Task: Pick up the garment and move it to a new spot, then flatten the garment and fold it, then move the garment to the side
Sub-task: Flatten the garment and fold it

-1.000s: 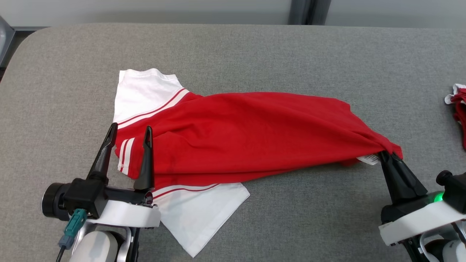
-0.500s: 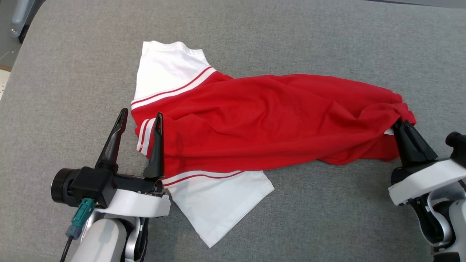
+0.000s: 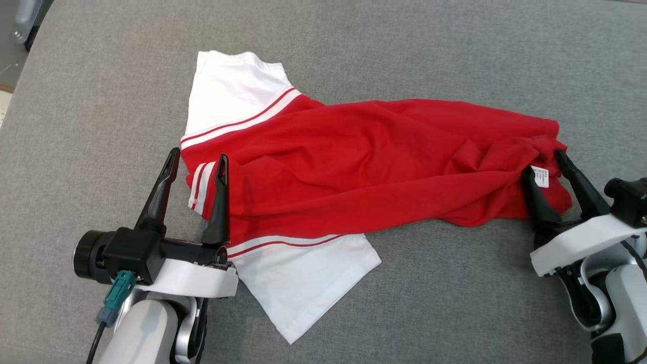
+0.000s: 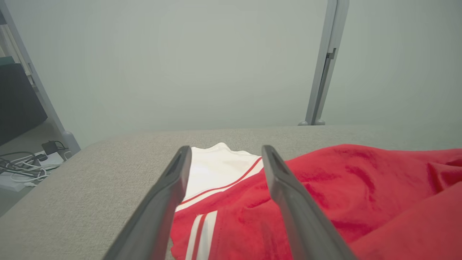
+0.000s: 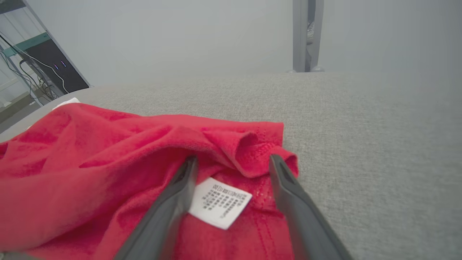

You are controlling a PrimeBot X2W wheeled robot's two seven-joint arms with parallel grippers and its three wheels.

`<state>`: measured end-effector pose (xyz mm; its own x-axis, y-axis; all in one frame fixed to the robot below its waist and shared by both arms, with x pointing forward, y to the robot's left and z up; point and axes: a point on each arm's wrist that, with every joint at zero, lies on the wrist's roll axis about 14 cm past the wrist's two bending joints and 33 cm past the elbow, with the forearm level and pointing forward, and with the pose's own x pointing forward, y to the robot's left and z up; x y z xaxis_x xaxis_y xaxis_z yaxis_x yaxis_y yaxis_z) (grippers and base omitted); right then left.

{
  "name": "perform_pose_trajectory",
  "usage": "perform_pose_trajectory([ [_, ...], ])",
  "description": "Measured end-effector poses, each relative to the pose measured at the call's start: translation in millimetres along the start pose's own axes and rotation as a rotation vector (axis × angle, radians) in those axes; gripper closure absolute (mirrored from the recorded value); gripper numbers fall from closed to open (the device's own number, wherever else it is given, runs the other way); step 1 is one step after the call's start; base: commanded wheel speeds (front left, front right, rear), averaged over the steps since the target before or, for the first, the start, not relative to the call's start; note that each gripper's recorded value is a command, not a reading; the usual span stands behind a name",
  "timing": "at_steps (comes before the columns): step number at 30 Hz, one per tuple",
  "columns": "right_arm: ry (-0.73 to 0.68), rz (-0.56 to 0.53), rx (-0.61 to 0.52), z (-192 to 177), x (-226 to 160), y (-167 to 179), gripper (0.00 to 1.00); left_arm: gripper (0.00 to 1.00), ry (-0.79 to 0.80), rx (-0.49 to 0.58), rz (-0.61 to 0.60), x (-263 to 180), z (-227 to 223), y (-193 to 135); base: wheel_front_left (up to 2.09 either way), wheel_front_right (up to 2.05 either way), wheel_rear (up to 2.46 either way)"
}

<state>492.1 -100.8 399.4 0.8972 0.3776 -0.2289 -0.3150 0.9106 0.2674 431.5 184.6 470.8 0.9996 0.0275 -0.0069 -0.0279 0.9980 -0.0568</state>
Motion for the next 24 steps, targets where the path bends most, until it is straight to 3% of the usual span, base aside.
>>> perform_pose_trajectory([
  [6, -0.039, -0.046, 0.009, 2, -29, -6, 0.0, 0.0, -0.009, -0.006, -0.014, -4, 4, -5, 0.0, 0.0, 0.0],
  [15, -0.151, -0.164, -0.026, 36, -84, -28, 0.0, 0.0, -0.003, -0.002, -0.019, -22, 6, -6, 0.0, 0.0, 0.0],
  [24, -0.221, -0.215, -0.066, 64, -132, -21, 0.0, 0.0, 0.016, -0.003, -0.026, -52, 10, -11, 0.0, 0.0, 0.0],
])
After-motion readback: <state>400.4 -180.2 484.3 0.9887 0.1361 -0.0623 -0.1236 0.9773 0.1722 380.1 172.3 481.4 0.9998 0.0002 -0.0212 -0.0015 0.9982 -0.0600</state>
